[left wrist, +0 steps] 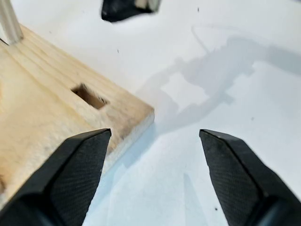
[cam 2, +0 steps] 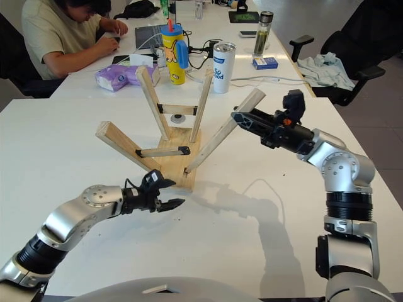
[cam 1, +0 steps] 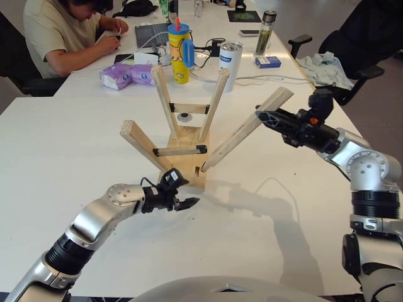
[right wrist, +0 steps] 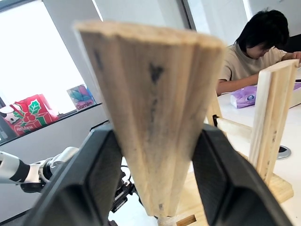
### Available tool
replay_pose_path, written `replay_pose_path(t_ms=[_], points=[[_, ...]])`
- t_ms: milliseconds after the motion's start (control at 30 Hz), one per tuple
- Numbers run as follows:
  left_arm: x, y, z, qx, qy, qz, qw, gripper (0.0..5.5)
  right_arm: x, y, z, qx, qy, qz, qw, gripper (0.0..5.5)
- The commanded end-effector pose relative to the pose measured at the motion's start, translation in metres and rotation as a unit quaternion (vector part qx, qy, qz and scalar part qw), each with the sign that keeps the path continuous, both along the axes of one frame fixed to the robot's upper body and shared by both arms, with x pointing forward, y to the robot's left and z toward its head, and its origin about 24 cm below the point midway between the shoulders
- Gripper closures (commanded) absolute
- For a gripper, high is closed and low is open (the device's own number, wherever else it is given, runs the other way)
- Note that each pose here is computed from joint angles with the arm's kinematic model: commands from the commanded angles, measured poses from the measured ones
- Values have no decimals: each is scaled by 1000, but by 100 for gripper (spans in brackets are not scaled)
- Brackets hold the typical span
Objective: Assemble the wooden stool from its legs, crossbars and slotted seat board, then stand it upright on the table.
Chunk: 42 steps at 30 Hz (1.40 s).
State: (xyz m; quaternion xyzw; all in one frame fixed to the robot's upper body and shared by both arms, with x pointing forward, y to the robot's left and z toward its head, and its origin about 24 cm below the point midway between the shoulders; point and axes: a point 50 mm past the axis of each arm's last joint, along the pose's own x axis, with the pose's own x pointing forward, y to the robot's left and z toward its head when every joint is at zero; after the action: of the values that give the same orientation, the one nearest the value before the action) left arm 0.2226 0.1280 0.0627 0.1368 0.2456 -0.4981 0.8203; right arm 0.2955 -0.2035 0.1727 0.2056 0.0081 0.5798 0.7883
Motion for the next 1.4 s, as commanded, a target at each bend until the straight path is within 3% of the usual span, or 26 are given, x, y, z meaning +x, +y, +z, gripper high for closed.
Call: replay_pose_path(t_ms=[33,533,900,1100,1400], points=[[-1,4,-12,40,12,-5,999,199,11,11,0,-20,-30,4,999,342],[-8,6,-27,67,48,-24,996,199,28,31,-22,-93,-58,41,993,342],[-9,5,-30,65,56,-21,996,199,21,52,-14,-212,-138,110,961,343],[-9,8,-32,66,59,-14,996,199,17,64,-29,-286,-130,119,942,343],[-11,11,-34,69,64,-15,995,199,13,80,-47,-300,-101,121,941,343]])
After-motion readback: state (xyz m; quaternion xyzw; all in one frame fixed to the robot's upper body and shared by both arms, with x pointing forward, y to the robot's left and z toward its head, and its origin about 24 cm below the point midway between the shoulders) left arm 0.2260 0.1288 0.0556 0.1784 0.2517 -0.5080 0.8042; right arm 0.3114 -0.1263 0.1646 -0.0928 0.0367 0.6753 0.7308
